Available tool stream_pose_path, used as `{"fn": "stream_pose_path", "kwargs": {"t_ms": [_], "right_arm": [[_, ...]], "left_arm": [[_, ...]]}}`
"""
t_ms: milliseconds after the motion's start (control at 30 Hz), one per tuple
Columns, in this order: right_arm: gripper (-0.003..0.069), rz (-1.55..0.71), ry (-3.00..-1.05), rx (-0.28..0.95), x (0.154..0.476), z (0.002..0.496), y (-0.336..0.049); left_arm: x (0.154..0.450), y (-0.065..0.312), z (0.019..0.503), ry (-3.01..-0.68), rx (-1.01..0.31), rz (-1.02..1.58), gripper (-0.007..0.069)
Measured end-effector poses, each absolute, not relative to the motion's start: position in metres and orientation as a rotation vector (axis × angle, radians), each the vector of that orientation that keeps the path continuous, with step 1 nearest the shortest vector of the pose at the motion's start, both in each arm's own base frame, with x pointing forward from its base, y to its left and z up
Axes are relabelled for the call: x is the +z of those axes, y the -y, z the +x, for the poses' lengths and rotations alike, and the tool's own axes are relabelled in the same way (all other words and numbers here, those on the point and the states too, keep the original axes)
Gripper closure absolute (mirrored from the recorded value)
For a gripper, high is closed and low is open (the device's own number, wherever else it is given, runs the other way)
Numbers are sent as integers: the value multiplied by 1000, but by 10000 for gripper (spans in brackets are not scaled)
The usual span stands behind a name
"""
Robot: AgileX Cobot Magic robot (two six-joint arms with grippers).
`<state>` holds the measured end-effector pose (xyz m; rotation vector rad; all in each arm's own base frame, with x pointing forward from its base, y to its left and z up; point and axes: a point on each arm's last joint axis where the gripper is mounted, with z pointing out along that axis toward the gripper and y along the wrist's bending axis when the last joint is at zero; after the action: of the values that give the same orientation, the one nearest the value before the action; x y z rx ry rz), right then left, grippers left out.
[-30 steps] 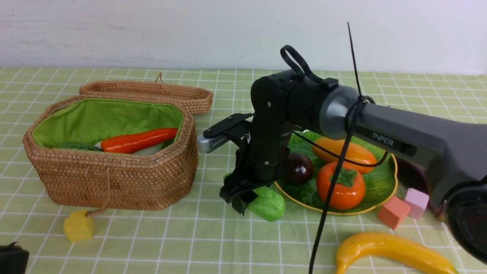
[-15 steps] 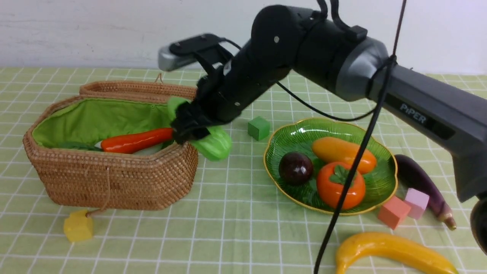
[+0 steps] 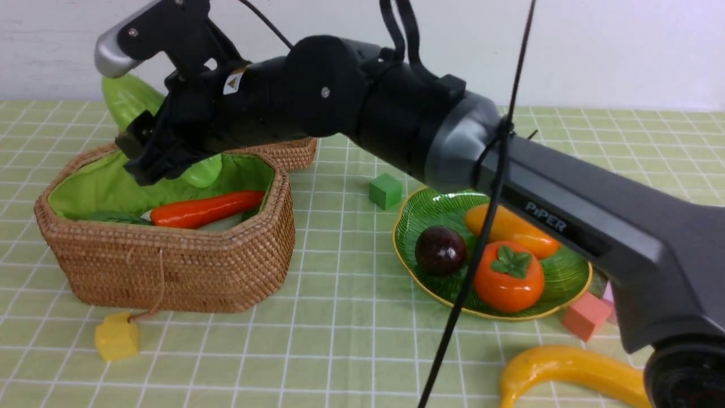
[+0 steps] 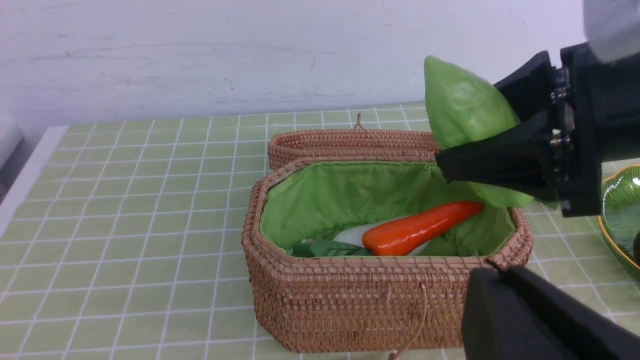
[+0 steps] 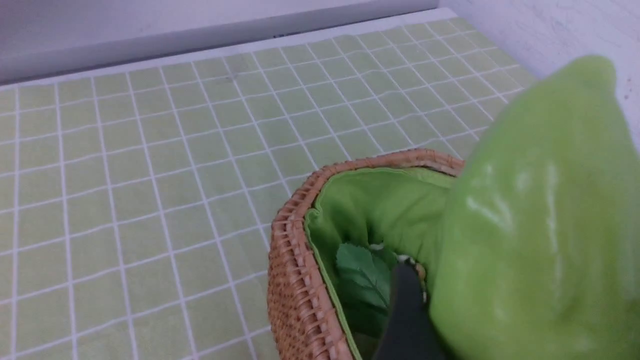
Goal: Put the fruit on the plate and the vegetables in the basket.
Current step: Take a chayote with your right arm and place it on the basket on the left, then use the right arm to grab a banana and put it into the right plate
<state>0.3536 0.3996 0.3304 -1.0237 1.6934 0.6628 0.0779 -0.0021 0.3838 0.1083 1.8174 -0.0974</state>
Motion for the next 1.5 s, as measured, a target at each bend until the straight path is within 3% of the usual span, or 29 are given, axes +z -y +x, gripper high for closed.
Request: {"fn": "stream_pose_path", "kwargs": {"t_ms": [467, 567, 667, 800, 933, 967, 1033, 1100, 1233, 1367, 1500], "right_arm": [[214, -958, -1690, 593, 278, 378, -413], [150, -962, -1689, 588, 277, 378, -413], [14, -984, -1700, 590, 279, 376, -413], [-3, -1061, -1749, 595, 299, 365, -403], [78, -1137, -1868, 589, 331, 348, -380], [159, -1161, -1972, 572, 355, 335, -358], [214, -1171, -2042, 551, 364, 328, -346], [356, -1198, -2195, 471, 378, 317, -319], [640, -1165, -2274, 354, 389, 310, -292], [676, -1122, -2334, 243, 390, 299, -265], [672, -1080, -2458, 96, 375, 271, -192]], "left_arm": [[383, 3, 77, -1824, -120, 107, 638], [383, 5, 77, -1825, -137, 110, 638], [382, 7, 77, -1839, -164, 124, 638], [381, 11, 75, -1853, -198, 174, 638], [381, 17, 74, -1849, -253, 231, 638], [380, 21, 72, -1857, -285, 274, 638], [379, 23, 71, -1863, -305, 301, 638], [377, 29, 67, -1882, -359, 370, 638], [373, 41, 59, -1906, -477, 530, 638], [372, 48, 52, -1884, -528, 672, 638], [372, 54, 46, -1842, -585, 788, 638]]}}
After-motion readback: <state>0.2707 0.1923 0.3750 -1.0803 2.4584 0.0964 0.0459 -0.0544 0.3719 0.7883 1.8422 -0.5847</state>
